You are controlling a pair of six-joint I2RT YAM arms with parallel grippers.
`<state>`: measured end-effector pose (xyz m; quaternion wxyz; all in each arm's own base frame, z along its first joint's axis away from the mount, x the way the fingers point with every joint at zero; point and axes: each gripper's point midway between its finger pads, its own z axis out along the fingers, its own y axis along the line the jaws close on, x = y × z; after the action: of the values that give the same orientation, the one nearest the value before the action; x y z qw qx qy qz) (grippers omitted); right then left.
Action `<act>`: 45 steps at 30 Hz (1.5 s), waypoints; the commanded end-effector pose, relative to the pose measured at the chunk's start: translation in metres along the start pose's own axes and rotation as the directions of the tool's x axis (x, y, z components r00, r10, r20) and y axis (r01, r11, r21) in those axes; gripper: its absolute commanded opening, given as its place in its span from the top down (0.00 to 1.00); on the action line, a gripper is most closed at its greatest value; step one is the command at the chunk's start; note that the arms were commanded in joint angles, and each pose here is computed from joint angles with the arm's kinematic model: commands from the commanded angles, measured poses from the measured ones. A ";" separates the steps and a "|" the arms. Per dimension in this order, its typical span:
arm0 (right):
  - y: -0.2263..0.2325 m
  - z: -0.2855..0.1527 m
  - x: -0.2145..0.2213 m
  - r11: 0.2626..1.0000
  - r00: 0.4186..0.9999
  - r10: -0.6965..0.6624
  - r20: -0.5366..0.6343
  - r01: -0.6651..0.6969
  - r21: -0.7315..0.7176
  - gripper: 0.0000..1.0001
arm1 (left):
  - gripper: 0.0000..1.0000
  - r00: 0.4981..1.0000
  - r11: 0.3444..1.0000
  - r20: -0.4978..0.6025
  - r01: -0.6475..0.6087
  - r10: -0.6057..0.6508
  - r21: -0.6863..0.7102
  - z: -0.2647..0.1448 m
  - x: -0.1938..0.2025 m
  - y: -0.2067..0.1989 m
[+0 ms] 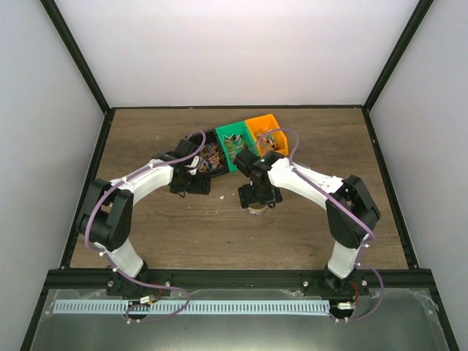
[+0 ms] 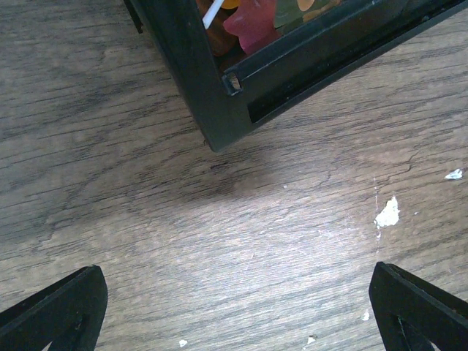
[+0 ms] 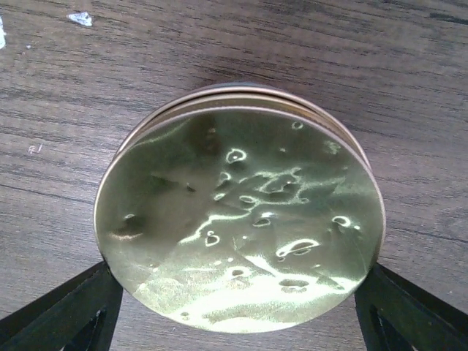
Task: Pack the candies
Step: Close the bottle lid on the packing bottle.
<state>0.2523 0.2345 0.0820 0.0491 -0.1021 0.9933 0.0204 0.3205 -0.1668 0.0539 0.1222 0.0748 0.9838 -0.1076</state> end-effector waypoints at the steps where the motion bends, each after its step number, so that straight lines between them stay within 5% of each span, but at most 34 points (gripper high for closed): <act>1: -0.004 -0.008 -0.007 1.000 1.000 0.000 0.029 0.000 -0.004 0.13 | 0.00 1.000 1.000 -0.004 0.005 -0.005 0.002 0.003 -0.001 0.002; 25: -0.006 -0.053 -0.026 1.000 0.990 0.030 0.136 -0.029 -0.012 0.07 | 0.00 1.000 1.000 -0.023 0.002 -0.002 0.008 0.011 0.002 0.002; 28: -0.005 -0.056 -0.034 1.000 0.988 0.031 0.154 -0.030 -0.007 0.17 | 0.00 1.000 1.000 -0.025 -0.001 0.001 0.008 0.012 0.003 0.003; 32: 0.000 -0.053 -0.044 0.999 0.987 0.033 0.159 -0.033 0.001 0.65 | 0.00 1.000 1.000 -0.026 -0.004 0.004 0.016 0.012 0.004 0.001; 34: 0.001 -0.051 -0.048 0.999 0.987 0.033 0.156 -0.035 0.007 0.77 | 0.00 1.000 1.000 -0.029 -0.005 0.006 0.028 0.012 0.005 -0.001; 45: 0.001 -0.023 -0.047 0.999 0.992 0.045 0.115 -0.041 -0.035 0.82 | 0.00 0.999 0.999 -0.038 0.000 0.001 0.041 0.012 0.011 -0.001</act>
<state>0.2912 0.2430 0.1158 0.1045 -0.0824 0.9906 0.0304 0.3111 -0.1689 0.0397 0.0975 0.0766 0.9850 -0.1202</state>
